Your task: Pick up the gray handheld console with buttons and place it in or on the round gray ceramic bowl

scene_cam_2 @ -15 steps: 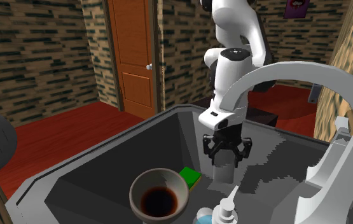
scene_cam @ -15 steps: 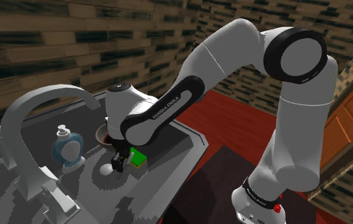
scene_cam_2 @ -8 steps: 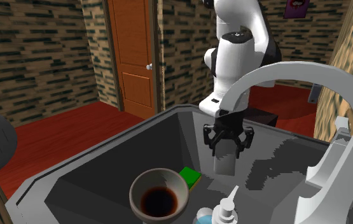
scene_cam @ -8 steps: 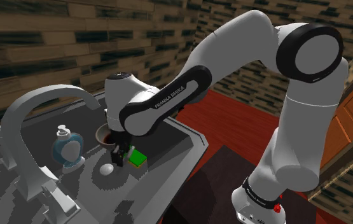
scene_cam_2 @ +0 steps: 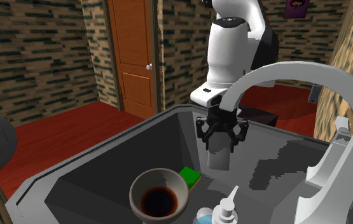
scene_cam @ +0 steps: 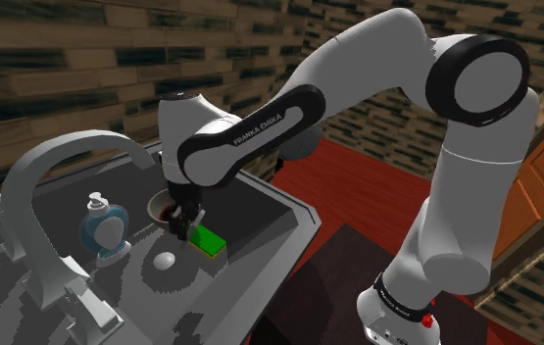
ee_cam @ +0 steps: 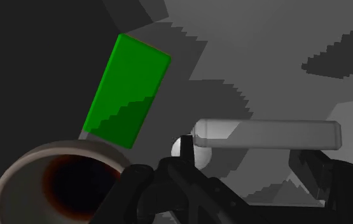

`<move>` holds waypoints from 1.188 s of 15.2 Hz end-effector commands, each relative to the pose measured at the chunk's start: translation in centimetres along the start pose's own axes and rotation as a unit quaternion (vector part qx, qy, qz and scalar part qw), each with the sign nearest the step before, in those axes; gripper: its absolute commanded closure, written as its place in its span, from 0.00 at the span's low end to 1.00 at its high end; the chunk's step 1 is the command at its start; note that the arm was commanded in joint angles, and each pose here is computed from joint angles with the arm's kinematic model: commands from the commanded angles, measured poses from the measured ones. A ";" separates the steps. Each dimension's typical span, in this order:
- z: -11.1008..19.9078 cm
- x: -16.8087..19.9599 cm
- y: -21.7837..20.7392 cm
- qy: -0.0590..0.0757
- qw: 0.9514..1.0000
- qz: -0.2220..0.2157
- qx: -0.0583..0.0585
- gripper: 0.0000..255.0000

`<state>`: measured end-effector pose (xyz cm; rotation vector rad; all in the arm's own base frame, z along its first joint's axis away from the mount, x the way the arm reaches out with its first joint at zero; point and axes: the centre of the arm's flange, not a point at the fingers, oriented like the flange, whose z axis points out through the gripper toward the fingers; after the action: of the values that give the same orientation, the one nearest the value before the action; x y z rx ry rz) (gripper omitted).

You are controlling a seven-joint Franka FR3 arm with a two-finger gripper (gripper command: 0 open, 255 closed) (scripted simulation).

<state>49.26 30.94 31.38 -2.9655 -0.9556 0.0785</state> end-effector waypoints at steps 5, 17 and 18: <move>-0.7 4.3 6.5 0.000 1.000 0.000 0.000 1.00; 0.0 10.8 16.1 0.000 1.000 0.000 0.000 1.00; 0.5 10.8 16.2 0.000 1.000 0.000 0.000 1.00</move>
<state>67.26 24.19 30.28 -2.9660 -0.9552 0.0800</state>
